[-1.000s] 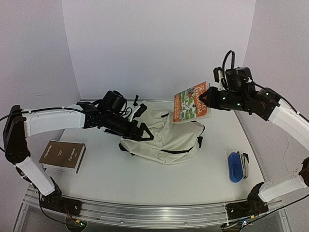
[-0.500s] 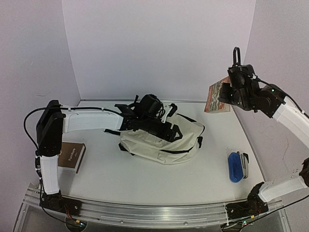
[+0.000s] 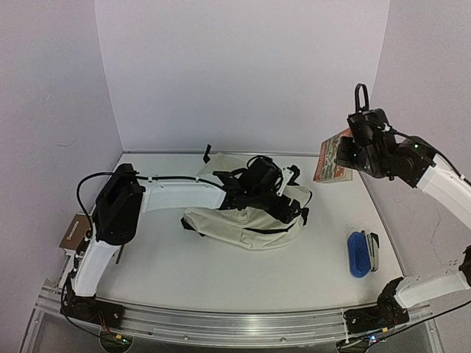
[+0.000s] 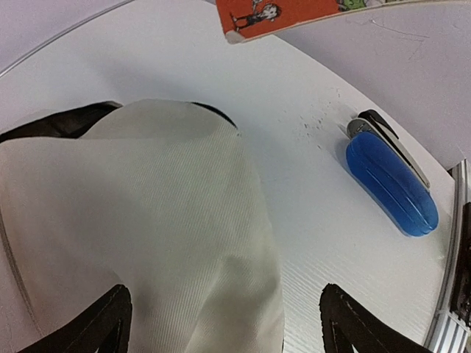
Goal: Pack the student bag
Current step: Place the book in the student bag.
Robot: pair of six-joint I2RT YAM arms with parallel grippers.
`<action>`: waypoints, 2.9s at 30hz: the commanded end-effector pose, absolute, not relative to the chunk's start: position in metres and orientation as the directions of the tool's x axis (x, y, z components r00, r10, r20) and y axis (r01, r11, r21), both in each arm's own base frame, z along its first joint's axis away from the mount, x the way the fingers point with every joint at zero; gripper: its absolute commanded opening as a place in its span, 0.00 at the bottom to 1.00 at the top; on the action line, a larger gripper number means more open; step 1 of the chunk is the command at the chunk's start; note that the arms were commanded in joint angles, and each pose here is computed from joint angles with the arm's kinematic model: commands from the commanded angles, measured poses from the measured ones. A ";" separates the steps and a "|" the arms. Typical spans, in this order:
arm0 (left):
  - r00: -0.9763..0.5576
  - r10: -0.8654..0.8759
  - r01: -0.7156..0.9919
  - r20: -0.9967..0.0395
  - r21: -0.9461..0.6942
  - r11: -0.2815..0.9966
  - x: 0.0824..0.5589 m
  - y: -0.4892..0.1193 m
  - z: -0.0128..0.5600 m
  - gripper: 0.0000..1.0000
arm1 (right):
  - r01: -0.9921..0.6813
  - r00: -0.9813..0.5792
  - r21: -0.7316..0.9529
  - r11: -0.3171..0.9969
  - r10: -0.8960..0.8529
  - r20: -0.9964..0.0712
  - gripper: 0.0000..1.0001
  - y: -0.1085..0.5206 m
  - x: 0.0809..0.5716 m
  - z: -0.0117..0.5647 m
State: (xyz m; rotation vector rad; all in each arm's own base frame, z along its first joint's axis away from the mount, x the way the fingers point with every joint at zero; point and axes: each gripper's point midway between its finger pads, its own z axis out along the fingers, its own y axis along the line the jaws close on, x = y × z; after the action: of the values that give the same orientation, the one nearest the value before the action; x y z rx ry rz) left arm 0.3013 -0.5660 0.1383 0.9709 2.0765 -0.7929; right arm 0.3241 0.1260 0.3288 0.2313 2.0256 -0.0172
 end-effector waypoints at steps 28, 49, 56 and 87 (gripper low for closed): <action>-0.396 0.270 0.723 -0.877 -0.117 0.681 0.299 -0.535 0.229 0.00 | 0.104 -0.379 0.328 0.939 0.343 -0.860 0.00 0.134 0.308 0.353; -0.485 0.012 0.585 -0.875 -0.314 0.748 0.318 -0.444 0.288 0.00 | -0.048 -0.666 0.622 0.781 0.439 -0.603 0.00 0.168 0.236 0.307; -0.432 0.028 0.764 -0.901 -0.350 0.542 0.287 -0.468 0.312 0.00 | -0.030 -0.721 0.669 0.743 0.447 -0.529 0.00 0.193 0.244 0.274; -0.376 0.054 0.882 -0.925 -0.339 0.328 0.245 -0.473 0.338 0.00 | 0.159 -0.597 0.809 0.566 0.708 -0.378 0.00 0.213 0.299 0.197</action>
State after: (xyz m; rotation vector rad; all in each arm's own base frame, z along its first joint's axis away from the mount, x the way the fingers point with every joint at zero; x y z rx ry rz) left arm 0.2683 -0.4616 0.2505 0.8401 1.9685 -0.9736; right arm 0.2908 0.2183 0.2015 0.5937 2.1710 0.9596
